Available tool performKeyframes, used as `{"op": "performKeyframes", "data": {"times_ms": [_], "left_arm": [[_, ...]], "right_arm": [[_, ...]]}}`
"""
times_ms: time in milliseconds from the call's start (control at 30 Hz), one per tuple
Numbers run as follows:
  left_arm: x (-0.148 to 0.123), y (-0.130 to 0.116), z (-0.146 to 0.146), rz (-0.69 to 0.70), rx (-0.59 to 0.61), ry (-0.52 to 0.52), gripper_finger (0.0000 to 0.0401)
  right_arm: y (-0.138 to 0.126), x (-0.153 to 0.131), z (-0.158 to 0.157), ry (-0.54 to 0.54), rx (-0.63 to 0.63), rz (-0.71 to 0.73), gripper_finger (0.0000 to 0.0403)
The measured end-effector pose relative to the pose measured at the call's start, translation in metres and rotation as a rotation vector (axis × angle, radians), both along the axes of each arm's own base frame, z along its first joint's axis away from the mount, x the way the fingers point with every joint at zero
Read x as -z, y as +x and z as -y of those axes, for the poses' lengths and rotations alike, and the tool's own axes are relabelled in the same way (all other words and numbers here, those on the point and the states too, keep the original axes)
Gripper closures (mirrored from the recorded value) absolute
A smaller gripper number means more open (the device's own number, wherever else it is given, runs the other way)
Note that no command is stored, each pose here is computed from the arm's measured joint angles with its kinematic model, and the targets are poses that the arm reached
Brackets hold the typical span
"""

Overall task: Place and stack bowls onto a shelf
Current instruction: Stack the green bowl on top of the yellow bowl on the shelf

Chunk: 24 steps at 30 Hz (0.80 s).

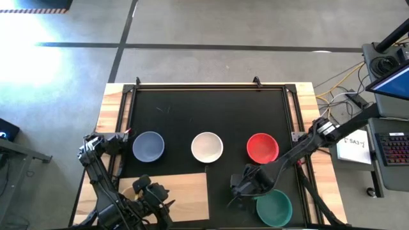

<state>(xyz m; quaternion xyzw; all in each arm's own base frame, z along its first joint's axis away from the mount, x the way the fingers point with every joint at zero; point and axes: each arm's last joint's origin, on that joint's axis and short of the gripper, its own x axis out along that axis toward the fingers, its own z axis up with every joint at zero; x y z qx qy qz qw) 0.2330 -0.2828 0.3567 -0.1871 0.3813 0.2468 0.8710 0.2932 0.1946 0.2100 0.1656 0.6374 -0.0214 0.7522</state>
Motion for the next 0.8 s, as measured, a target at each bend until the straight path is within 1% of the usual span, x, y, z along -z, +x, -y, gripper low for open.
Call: {"op": "performKeyframes", "data": {"times_ms": [300,467,600,800], "left_arm": [[0.000,0.000,0.000,-0.005,0.012,0.009,0.0235],[0.000,0.000,0.000,-0.007,0.015,0.011,0.0235],[0.000,0.000,0.000,-0.011,0.016,0.008,0.0235],[0.000,0.000,0.000,-0.012,0.017,0.008,0.0235]], "right_arm": [[0.003,0.030,-0.005,-0.107,0.039,-0.040,0.0188],[0.004,0.035,-0.008,-0.108,0.034,-0.038,0.0188],[0.001,0.028,-0.008,-0.096,0.030,-0.029,0.0188],[-0.004,0.006,-0.005,-0.062,0.053,0.009,0.0188]]}}
